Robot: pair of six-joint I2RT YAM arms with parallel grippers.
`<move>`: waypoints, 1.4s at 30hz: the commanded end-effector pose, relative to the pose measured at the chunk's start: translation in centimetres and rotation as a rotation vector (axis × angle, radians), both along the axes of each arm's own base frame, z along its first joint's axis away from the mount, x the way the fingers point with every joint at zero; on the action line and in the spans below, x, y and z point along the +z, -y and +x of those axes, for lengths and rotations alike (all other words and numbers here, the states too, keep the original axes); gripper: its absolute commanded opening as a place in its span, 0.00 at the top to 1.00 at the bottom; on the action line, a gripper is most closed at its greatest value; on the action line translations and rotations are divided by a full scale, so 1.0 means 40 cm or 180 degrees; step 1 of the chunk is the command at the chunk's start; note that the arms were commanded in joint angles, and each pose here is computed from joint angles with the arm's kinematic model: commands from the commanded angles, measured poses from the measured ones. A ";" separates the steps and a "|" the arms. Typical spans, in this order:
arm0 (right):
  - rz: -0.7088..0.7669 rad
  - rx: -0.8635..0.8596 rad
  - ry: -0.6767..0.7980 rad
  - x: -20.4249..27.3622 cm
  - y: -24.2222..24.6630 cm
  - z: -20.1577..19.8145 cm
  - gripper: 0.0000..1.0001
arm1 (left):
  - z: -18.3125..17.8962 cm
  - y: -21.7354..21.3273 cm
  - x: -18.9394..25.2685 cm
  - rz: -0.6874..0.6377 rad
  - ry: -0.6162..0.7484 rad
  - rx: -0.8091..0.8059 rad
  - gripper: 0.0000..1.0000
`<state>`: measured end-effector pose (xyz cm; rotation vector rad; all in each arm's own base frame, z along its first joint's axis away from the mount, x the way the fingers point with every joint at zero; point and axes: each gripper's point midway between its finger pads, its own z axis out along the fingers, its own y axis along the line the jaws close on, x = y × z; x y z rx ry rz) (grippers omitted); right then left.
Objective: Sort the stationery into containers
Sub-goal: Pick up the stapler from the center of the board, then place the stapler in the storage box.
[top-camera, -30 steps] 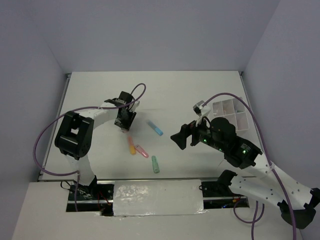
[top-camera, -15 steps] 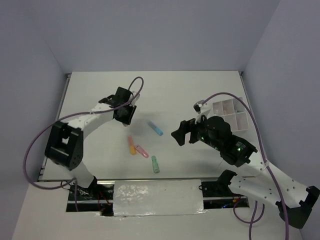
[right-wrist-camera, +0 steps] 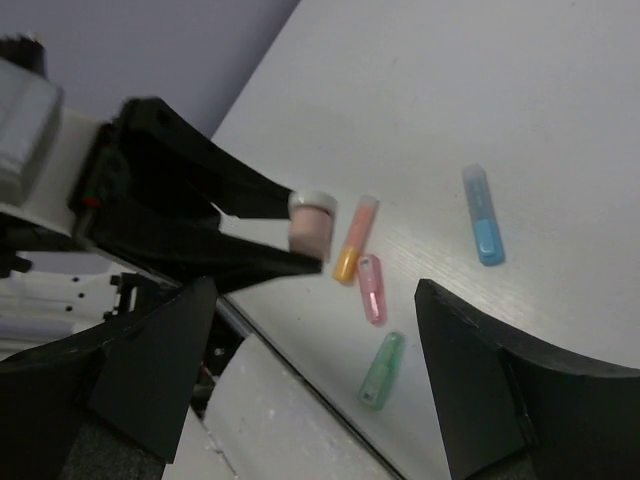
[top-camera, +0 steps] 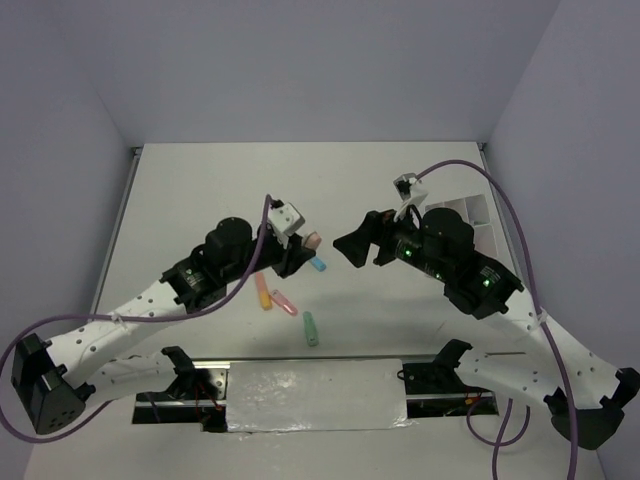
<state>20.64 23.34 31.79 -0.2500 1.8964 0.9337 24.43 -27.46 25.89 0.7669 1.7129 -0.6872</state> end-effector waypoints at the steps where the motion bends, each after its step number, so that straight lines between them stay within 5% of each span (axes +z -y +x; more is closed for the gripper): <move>1: 0.0338 0.0197 0.0007 0.084 -0.030 -0.023 0.13 | -0.054 0.092 0.082 -0.0445 0.0434 -0.0452 1.00; 11: -0.0105 0.0039 -0.0251 -0.032 -0.018 0.000 0.35 | -0.114 0.199 0.102 -0.0279 0.0881 -0.0650 1.00; 23: -0.0170 0.0515 -0.0393 -0.103 -0.058 -0.055 0.41 | -0.099 0.193 0.119 -0.0337 0.0958 -0.0525 1.00; 28: -0.0091 0.0512 -0.0243 -0.085 -0.064 -0.046 0.64 | -0.109 0.197 0.129 -0.0375 0.0967 -0.0600 0.98; 29: -0.0060 0.0530 -0.0197 -0.074 -0.068 -0.045 0.70 | -0.121 0.204 0.126 -0.0373 0.0963 -0.0703 0.92; 30: -0.0061 0.0522 -0.0187 -0.072 -0.068 -0.043 0.99 | -0.127 0.207 0.125 -0.0374 0.0962 -0.0753 0.87; 32: -0.0057 0.0478 -0.0120 -0.066 -0.064 -0.035 1.00 | -0.134 0.209 0.120 -0.0355 0.0939 -0.0810 0.70; 33: -0.0054 0.0482 -0.0064 -0.060 -0.061 -0.035 1.00 | -0.133 0.207 0.118 -0.0359 0.0909 -0.0788 0.47; 34: -0.0109 0.0466 0.0015 -0.062 -0.056 -0.029 1.00 | -0.131 0.205 0.110 -0.0332 0.0875 -0.0766 0.39; 35: -0.0151 0.0453 0.0069 -0.062 -0.052 -0.024 1.00 | -0.131 0.203 0.108 -0.0315 0.0864 -0.0758 0.01; 42: -0.1192 -0.0533 0.0275 -0.108 0.160 0.103 1.00 | -0.075 0.098 0.046 -0.0050 0.0057 0.0232 0.01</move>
